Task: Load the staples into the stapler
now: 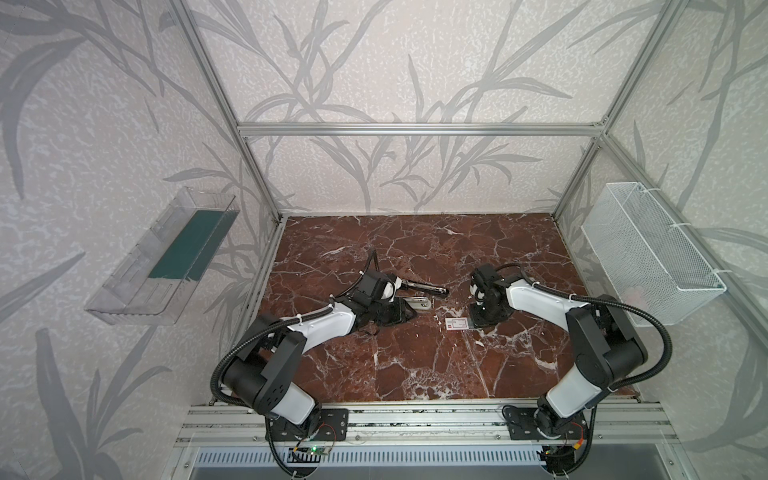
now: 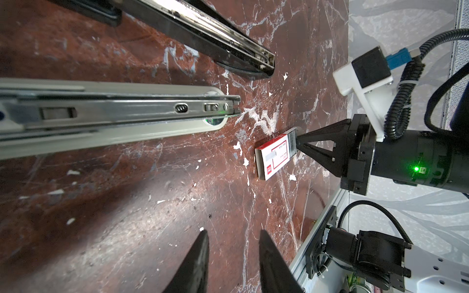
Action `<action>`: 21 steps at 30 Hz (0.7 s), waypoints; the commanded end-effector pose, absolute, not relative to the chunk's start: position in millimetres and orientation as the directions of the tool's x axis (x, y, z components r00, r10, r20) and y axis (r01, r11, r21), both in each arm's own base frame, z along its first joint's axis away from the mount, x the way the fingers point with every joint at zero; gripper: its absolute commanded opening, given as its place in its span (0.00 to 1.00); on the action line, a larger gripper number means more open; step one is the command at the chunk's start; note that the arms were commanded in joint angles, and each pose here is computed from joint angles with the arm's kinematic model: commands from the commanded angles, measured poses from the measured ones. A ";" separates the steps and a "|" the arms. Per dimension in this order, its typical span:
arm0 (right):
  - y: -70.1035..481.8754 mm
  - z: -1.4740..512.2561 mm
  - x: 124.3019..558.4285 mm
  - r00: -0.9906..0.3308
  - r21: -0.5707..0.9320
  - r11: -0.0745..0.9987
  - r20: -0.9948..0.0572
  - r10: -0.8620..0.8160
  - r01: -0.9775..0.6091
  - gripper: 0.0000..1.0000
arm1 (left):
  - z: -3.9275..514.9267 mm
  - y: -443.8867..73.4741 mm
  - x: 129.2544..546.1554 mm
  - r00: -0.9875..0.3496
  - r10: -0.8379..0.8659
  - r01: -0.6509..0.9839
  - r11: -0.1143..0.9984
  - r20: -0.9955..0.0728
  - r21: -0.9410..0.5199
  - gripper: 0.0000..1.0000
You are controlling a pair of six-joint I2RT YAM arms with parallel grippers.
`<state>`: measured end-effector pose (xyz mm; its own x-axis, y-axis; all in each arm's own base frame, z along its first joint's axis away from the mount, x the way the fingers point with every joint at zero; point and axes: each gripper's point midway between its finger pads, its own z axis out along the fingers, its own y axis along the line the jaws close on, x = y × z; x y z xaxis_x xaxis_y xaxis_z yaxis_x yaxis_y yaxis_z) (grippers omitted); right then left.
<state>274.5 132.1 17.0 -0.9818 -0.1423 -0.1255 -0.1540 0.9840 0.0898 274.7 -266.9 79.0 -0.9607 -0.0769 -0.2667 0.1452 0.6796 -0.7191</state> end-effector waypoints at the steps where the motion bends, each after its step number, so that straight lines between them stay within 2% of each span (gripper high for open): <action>1: 130.2 13.8 270.9 -0.985 0.081 0.986 -0.103 -0.138 -0.147 0.06 | 81.6 -265.5 276.6 -0.956 -0.088 0.149 0.678 -0.281 -0.719 0.35; 3: 130.6 15.5 271.3 -0.985 0.082 0.986 -0.105 -0.137 -0.146 0.06 | 81.9 -265.5 276.8 -0.956 -0.087 0.150 0.679 -0.282 -0.718 0.35; 6: 130.1 21.3 271.4 -0.985 0.079 0.986 -0.106 -0.137 -0.145 0.13 | 83.8 -264.4 277.5 -0.953 -0.090 0.151 0.683 -0.288 -0.714 0.35; 9: 128.8 35.7 273.0 -0.982 0.076 0.986 -0.130 -0.137 -0.148 0.14 | 88.9 -259.6 279.3 -0.945 -0.105 0.153 0.697 -0.310 -0.701 0.35; 12: 129.4 53.9 276.9 -0.975 0.073 0.984 -0.165 -0.148 -0.162 0.21 | 93.3 -250.2 280.5 -0.937 -0.129 0.138 0.719 -0.326 -0.681 0.35; 16: 151.3 77.1 289.5 -0.951 0.090 0.969 -0.231 -0.204 -0.229 0.35 | 84.1 -220.5 276.8 -0.921 -0.197 0.047 0.799 -0.335 -0.599 0.35; 21: 216.3 96.7 309.6 -0.891 0.210 0.899 -0.338 -0.302 -0.385 0.38 | 60.2 -168.3 271.9 -0.875 -0.336 -0.151 0.873 -0.349 -0.464 0.34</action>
<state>303.8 180.6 87.4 -0.9267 -0.2370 -0.2916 -0.2864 0.9479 0.1398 279.4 -210.1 87.2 -0.8979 -0.2439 -0.3663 0.0210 0.8077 -0.5893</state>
